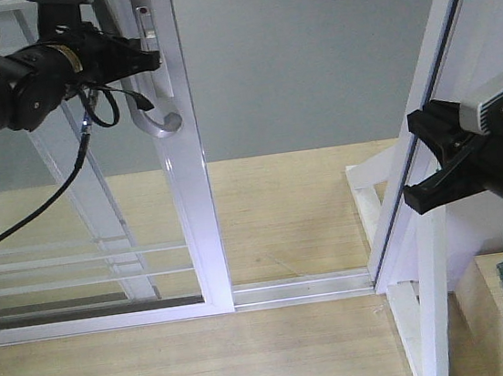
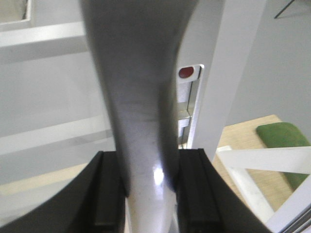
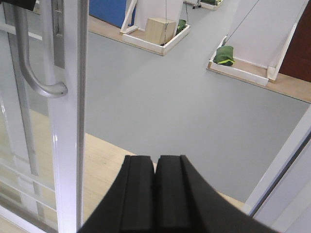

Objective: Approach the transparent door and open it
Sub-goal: 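Slide the glass panel farther open with the left gripper on the handle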

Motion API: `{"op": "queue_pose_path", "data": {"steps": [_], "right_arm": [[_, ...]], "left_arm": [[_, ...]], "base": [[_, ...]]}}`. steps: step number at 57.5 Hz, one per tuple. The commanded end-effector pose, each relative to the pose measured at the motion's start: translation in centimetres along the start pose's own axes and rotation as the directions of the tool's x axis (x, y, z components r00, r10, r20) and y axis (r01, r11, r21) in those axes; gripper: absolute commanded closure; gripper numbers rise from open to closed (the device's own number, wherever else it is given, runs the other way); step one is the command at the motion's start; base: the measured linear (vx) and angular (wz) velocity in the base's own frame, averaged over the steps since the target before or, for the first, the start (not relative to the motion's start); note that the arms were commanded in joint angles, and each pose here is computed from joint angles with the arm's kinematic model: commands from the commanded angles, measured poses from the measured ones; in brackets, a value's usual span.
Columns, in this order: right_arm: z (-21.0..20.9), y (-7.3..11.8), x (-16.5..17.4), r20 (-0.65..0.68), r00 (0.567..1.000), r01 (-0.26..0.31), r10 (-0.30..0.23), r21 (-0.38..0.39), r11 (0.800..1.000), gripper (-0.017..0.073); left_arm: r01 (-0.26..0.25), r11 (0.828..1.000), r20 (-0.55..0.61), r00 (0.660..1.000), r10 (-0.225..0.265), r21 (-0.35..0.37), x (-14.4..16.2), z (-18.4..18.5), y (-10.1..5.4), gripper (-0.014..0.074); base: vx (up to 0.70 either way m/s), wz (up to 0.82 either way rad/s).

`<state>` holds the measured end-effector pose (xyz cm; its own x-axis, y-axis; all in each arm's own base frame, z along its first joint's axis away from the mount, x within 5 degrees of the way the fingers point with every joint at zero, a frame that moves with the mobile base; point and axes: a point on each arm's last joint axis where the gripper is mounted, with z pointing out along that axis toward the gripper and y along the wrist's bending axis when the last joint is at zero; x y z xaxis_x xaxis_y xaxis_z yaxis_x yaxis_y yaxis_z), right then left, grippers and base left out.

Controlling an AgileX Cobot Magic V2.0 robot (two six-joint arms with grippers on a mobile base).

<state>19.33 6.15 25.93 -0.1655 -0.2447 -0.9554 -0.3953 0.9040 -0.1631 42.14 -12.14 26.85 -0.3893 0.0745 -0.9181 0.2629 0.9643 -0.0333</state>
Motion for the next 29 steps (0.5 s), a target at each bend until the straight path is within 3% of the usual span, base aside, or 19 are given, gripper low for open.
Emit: {"op": "queue_pose_path", "data": {"steps": [1,5,21,29], "right_arm": [[-0.3,-0.1,-1.9,0.117,0.993,0.013,-0.013,-0.005,1.000,0.0567],[-0.3,-0.1,-1.9,0.118,0.993,0.013,-0.013,-0.005,1.000,0.0567],[-0.3,-0.1,-1.9,0.118,0.993,0.011,-0.011,-0.005,1.000,0.0567],[-0.3,-0.1,-1.9,0.118,0.993,0.008,-0.008,-0.005,1.000,0.0567]], "left_arm": [[0.027,0.999,0.095,0.995,-0.023,-0.040,-4.1,-3.7,1.4,0.0596],[0.029,0.998,0.085,0.996,-0.024,-0.055,-4.2,-4.1,1.8,0.0596],[-0.069,0.991,0.035,0.997,0.074,-0.111,-4.5,-5.1,2.6,0.0596],[-0.075,0.988,0.010,0.997,0.077,-0.132,-4.7,-6.0,2.7,0.0596]], "base": [[0.00,0.00],[0.00,0.00],[0.00,0.00],[0.00,0.00]]}}
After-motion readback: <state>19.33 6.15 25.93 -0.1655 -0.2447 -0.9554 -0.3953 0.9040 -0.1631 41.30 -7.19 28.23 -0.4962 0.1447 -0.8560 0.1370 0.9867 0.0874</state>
